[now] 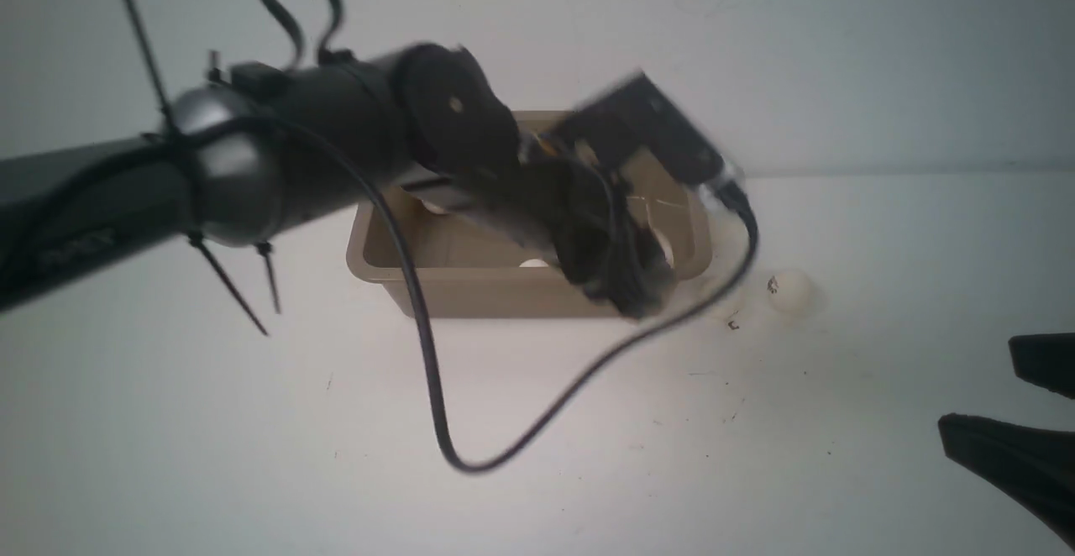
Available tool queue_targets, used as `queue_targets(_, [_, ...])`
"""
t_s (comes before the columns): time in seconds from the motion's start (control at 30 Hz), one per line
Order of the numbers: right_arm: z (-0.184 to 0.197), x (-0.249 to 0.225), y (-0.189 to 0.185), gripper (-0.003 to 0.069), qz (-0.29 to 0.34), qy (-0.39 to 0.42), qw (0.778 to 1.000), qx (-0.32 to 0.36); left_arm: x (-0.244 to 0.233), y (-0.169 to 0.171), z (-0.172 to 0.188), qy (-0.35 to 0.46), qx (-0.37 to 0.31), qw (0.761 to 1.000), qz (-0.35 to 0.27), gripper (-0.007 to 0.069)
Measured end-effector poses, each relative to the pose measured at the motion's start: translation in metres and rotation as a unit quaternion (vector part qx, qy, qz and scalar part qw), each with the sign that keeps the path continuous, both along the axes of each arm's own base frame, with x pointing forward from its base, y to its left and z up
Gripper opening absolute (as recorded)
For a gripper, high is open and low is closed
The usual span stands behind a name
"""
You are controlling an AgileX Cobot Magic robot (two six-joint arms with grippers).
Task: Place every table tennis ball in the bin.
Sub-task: Use the left arm to put the table tennis ball into the box
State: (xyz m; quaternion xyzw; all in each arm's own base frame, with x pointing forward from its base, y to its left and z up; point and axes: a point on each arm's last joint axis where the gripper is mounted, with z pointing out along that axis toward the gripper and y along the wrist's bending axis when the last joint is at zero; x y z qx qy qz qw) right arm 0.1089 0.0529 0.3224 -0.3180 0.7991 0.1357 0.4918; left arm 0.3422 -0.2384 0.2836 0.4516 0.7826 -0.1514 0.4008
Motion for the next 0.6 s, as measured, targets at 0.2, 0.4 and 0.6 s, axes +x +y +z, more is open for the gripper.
queue_targets(0.2, [-0.001,-0.001,0.0,0.0472,0.004,0.004,1.0,-0.001,0.05,0.064,0.001,-0.062,-0.014,0.99,0.123,0.0352])
queue_targets(0.4, [-0.001,-0.001,0.001,0.0472,0.006,0.007,1.0,-0.001,0.077,0.113,-0.026,-0.03,0.005,0.983,0.183,0.0353])
queue_targets(0.6, [-0.001,-0.001,0.001,0.0472,0.006,0.007,1.0,-0.001,0.081,0.12,-0.036,-0.01,0.003,0.981,0.192,0.0494])
